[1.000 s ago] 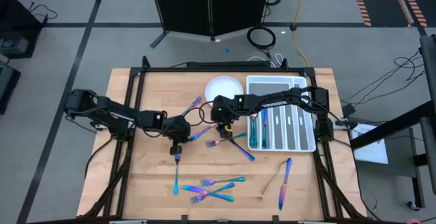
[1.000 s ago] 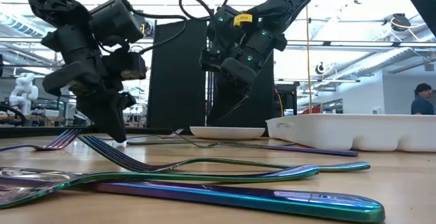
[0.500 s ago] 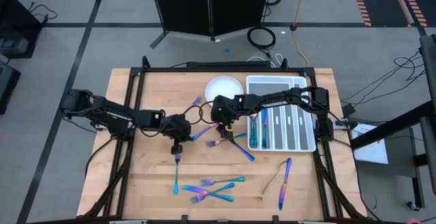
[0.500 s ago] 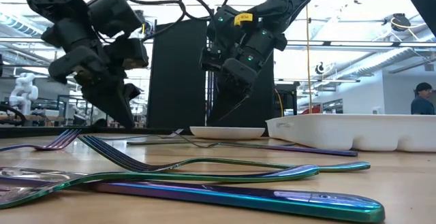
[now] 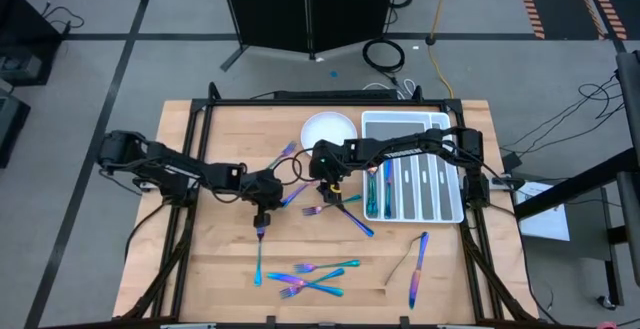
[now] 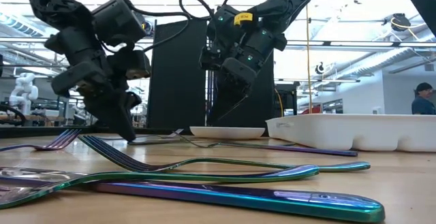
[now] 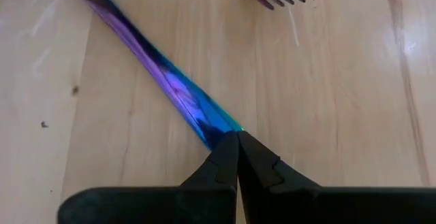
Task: Sort silverware
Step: Put the purple table knife into the white silverware tray
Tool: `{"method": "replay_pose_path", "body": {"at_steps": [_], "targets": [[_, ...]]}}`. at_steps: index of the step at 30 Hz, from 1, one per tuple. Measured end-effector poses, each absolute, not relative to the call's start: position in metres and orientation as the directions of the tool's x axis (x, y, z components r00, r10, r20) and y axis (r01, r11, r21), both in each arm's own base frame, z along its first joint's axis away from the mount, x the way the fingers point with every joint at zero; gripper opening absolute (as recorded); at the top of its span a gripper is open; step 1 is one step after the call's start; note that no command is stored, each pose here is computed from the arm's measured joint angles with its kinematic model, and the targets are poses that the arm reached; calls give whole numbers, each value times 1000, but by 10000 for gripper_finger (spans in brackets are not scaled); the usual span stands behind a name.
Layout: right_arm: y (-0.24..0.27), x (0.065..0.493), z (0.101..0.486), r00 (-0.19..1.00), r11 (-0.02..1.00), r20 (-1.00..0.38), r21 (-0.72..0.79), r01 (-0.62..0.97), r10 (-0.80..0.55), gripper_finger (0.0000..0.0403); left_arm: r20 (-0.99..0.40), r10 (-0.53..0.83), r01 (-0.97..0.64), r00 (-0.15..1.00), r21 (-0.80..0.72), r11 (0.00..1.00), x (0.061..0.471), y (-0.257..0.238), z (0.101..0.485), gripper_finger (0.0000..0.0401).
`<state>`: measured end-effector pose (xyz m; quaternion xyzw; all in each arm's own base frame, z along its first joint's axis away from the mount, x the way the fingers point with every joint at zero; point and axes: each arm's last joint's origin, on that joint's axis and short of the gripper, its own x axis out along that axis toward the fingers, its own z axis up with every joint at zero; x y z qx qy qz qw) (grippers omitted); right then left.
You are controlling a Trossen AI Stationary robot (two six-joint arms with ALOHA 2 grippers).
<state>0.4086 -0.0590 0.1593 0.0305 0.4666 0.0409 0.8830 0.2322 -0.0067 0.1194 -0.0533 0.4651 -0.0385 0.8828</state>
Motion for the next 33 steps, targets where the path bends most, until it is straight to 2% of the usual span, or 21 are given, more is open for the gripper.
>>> {"method": "replay_pose_path", "body": {"at_steps": [8, 12, 16, 22, 27, 33], "targets": [[-61, 412, 162, 594, 994, -800, 26, -110, 87, 141, -877, -87, -2, 473, -100, 995, 224, -6, 114, 0], [-68, 412, 163, 616, 993, -781, 41, -110, 100, 141, -880, -84, -3, 467, -97, 995, 223, -6, 114, 0], [-69, 406, 160, 562, 986, -812, 98, -137, 159, 141, -881, -83, -6, 467, -97, 995, 223, -6, 114, 0], [-76, 394, 153, 452, 983, -885, 34, -182, 114, 141, -881, -80, -6, 467, -93, 996, 223, -6, 113, 0], [-79, 394, 153, 456, 971, -887, -44, -236, 70, 141, -881, -73, 3, 467, -81, 997, 223, -5, 113, 0], [-79, 393, 153, 447, 966, -891, -43, -253, 78, 141, -882, -63, 2, 467, -70, 998, 223, -5, 113, 0]]}}
